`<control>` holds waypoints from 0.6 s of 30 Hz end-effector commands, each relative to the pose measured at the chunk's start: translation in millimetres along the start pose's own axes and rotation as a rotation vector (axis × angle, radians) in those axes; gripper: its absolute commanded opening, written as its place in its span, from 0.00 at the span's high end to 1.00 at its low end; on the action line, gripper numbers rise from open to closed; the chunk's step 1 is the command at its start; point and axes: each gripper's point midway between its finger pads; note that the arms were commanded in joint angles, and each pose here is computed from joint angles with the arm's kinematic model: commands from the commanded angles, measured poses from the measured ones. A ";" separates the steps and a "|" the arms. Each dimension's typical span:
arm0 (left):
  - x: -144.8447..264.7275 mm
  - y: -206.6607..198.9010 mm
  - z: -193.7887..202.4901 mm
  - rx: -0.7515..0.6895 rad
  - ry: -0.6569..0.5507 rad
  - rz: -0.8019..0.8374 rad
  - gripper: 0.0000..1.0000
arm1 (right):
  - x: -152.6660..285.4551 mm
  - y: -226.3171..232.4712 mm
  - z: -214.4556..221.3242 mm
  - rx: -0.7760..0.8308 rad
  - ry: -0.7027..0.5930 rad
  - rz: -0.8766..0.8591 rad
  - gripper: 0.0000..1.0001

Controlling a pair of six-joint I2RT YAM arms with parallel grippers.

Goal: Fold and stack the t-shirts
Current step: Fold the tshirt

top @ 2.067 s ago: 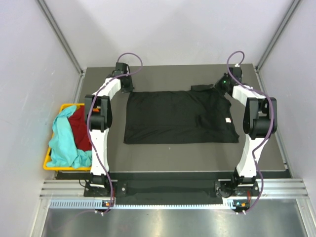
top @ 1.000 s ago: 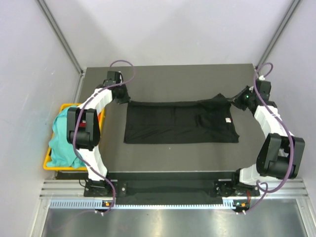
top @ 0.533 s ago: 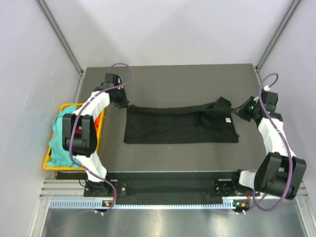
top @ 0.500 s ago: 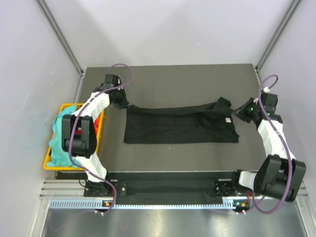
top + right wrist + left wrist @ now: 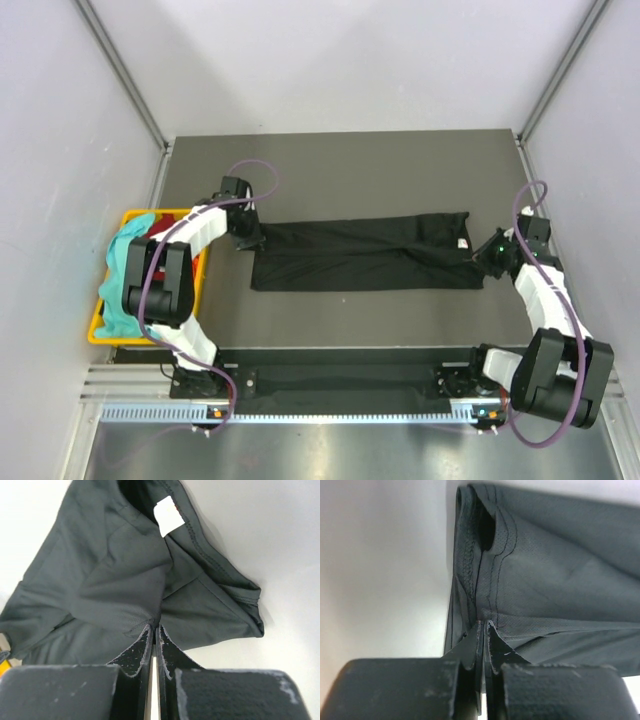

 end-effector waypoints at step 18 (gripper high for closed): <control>31.5 3.2 -35.5 -0.010 -0.084 -0.089 0.69 | 3.9 -10.1 -6.7 0.034 -0.018 0.059 0.66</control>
Point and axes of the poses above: each gripper's point midway between its finger pads, its own x axis back along the fingers, its own y axis along the line the jaws close on, z = x × y, and after that the axes turned 9 degrees about -x, right-handed
